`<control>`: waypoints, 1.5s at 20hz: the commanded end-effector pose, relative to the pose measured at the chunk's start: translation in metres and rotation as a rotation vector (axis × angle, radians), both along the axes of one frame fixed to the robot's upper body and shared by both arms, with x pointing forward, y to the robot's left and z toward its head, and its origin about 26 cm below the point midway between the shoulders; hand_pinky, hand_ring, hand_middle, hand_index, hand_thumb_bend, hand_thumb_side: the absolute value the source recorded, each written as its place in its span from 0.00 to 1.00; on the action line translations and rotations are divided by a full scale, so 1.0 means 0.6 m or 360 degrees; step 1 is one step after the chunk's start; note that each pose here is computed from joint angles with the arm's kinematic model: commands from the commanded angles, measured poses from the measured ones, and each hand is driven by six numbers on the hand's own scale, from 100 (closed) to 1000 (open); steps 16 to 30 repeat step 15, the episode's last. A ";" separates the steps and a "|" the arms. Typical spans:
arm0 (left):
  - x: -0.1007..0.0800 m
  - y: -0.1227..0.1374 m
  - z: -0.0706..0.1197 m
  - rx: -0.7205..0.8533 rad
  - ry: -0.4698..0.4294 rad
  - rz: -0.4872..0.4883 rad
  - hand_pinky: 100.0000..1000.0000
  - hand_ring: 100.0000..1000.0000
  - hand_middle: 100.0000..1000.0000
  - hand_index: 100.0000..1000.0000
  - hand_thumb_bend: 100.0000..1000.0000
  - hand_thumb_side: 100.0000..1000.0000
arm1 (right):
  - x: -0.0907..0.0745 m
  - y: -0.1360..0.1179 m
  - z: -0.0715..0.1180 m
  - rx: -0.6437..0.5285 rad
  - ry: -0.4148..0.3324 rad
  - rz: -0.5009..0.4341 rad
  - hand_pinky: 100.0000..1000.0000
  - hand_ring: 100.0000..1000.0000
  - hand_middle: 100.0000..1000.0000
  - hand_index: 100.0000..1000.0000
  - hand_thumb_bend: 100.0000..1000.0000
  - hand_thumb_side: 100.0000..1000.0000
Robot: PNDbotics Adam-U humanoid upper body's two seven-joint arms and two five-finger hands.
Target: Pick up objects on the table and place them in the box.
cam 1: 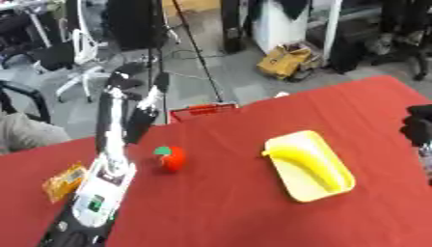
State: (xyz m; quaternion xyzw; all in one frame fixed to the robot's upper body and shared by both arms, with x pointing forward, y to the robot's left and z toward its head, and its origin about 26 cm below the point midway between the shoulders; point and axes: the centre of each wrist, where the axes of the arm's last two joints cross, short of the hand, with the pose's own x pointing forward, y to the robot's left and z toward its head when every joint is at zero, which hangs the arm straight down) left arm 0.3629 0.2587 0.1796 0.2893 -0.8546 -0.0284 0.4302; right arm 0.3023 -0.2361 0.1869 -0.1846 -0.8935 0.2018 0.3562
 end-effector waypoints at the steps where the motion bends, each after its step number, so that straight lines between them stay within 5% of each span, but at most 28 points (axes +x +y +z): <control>1: -0.027 0.028 0.025 -0.0029 -0.0091 0.0025 0.58 0.69 0.82 0.80 0.64 0.82 | -0.007 -0.012 0.011 -0.0024 -0.0048 -0.0058 0.55 0.56 0.55 0.72 0.13 0.63; 15: -0.061 0.044 -0.022 -0.0208 -0.0008 0.0107 0.56 0.66 0.79 0.79 0.61 0.82 | -0.009 -0.012 0.002 0.0014 -0.0018 -0.0083 0.55 0.57 0.56 0.72 0.13 0.62; 30: -0.061 0.044 -0.022 -0.0208 -0.0008 0.0107 0.56 0.66 0.79 0.79 0.61 0.82 | -0.009 -0.012 0.002 0.0014 -0.0018 -0.0083 0.55 0.57 0.56 0.72 0.13 0.62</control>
